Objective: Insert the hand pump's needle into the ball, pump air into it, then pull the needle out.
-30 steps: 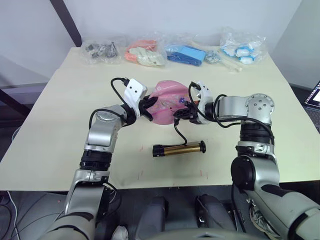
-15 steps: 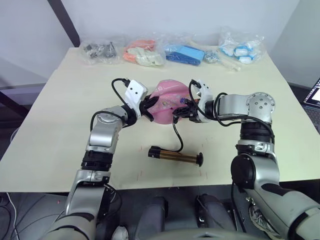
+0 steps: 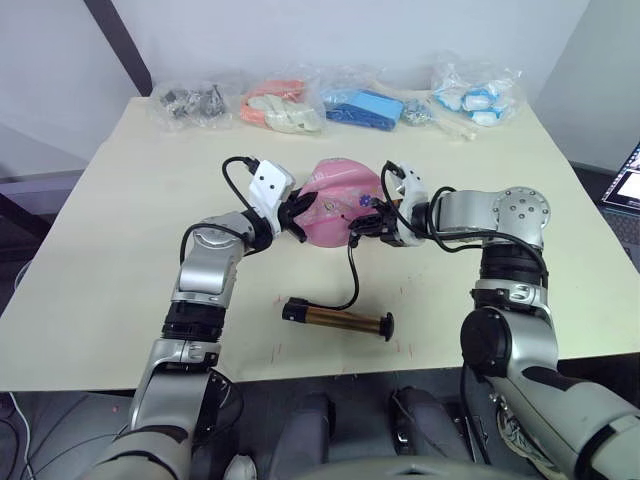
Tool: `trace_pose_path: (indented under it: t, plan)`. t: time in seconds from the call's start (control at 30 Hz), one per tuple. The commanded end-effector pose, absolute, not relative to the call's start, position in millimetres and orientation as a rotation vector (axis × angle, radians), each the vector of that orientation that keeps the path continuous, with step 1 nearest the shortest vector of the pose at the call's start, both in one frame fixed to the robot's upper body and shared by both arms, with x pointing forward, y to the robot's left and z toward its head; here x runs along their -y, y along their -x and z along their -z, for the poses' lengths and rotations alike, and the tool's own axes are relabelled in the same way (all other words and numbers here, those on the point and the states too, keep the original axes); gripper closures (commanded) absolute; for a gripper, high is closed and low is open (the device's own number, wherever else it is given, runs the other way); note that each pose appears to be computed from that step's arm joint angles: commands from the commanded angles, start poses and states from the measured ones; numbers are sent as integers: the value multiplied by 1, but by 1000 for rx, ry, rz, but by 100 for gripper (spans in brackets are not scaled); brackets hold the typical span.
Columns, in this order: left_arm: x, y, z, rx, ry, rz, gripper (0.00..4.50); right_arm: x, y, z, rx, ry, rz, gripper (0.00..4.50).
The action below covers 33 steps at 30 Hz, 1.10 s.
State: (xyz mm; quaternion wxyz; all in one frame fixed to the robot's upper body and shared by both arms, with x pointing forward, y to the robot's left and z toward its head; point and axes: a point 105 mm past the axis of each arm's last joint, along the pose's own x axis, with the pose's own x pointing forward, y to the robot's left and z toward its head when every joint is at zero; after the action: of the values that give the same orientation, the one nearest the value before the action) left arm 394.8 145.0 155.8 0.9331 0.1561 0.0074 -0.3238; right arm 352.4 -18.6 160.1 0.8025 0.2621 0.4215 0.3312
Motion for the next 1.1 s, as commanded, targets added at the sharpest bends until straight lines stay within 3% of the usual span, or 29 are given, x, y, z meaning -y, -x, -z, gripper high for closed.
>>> trace_pose_path:
  t: [0.03,1.1]
  plan:
    - [-140,-392,-169,46,-343,683,444,12,-351,-173,-868,-558,-755,417]
    - [-141,-393,-165,34,-346,682,444,17,-354,-170,-868,-557,-730,417]
